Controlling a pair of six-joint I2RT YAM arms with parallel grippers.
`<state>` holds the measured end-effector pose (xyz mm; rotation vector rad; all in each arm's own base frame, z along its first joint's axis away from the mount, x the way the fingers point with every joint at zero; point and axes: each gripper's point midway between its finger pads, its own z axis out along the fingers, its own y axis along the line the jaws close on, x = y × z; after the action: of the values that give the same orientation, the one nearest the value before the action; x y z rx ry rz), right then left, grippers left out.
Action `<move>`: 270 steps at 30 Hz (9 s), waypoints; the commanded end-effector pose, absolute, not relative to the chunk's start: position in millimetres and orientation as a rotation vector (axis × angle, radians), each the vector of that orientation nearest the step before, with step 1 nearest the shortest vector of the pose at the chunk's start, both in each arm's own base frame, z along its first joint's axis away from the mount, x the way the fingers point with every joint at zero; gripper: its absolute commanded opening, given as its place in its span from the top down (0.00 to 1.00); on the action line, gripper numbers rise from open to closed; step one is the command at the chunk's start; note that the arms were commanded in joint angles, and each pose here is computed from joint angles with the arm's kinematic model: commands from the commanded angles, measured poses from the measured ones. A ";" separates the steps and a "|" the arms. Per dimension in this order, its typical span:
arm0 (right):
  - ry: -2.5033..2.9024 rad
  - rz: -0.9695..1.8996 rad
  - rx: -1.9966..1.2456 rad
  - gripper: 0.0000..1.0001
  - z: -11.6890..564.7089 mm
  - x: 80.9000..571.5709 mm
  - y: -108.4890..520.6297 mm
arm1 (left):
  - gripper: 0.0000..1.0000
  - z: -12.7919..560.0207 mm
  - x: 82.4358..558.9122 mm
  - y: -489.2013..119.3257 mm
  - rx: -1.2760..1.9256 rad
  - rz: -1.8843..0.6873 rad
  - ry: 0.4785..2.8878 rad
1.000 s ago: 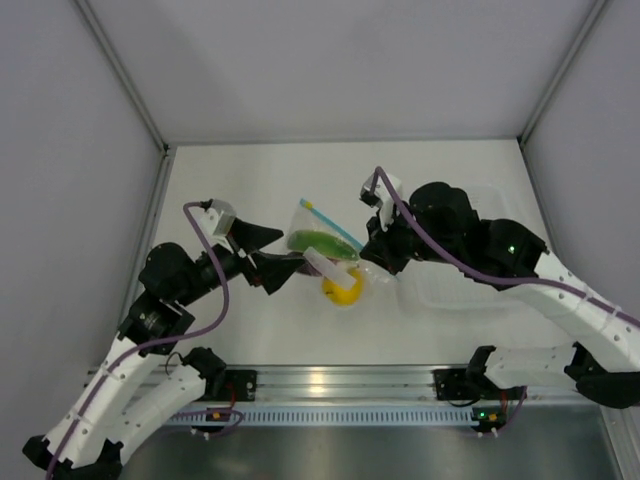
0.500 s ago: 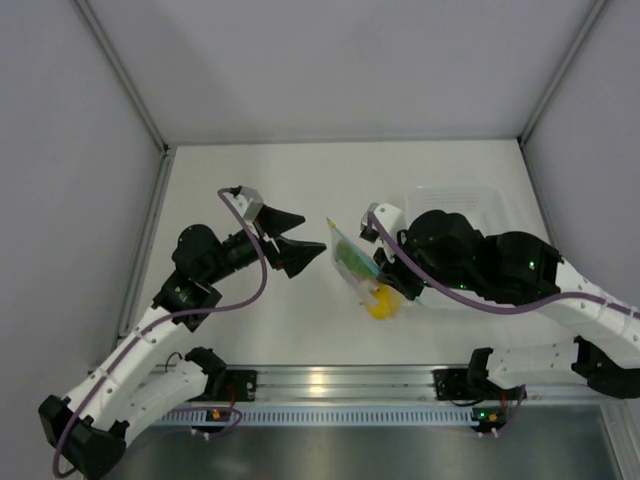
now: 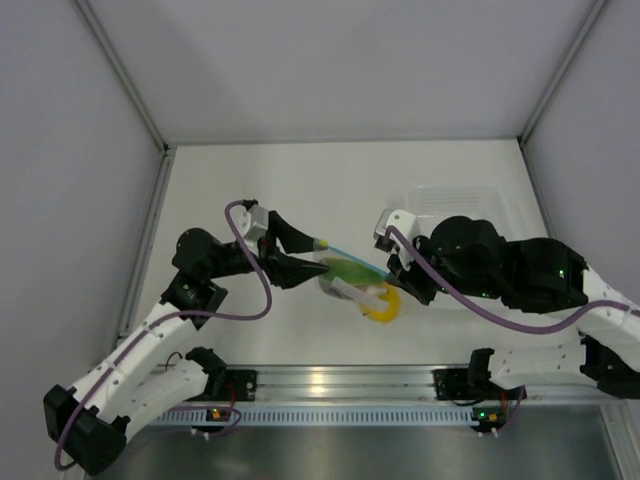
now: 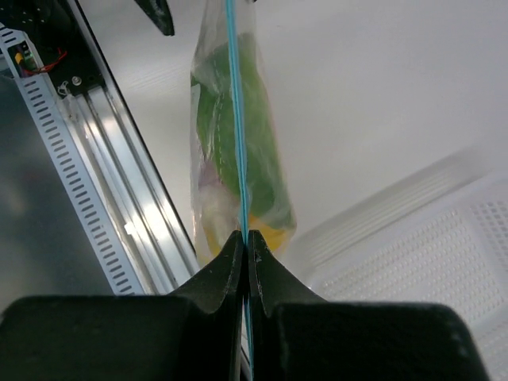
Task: Open the zip-top bag and remove the fake food
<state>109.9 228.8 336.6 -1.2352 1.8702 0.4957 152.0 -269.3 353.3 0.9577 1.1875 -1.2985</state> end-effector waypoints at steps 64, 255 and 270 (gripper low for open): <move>1.416 0.957 -1.281 0.42 422.0 82.0 334.1 | 1.00 374.0 80.0 -267.4 1.229 -1.455 0.941; 1.718 0.608 -0.893 0.49 344.7 134.0 228.1 | 1.00 358.7 107.6 -285.8 1.160 -1.315 1.041; 1.738 0.656 -0.998 0.47 318.4 121.2 237.8 | 1.00 363.0 109.1 -289.4 1.168 -1.333 1.044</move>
<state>120.5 236.1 315.7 -0.9932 1.7568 0.6434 112.7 -290.4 333.3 1.1562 1.1781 -1.3606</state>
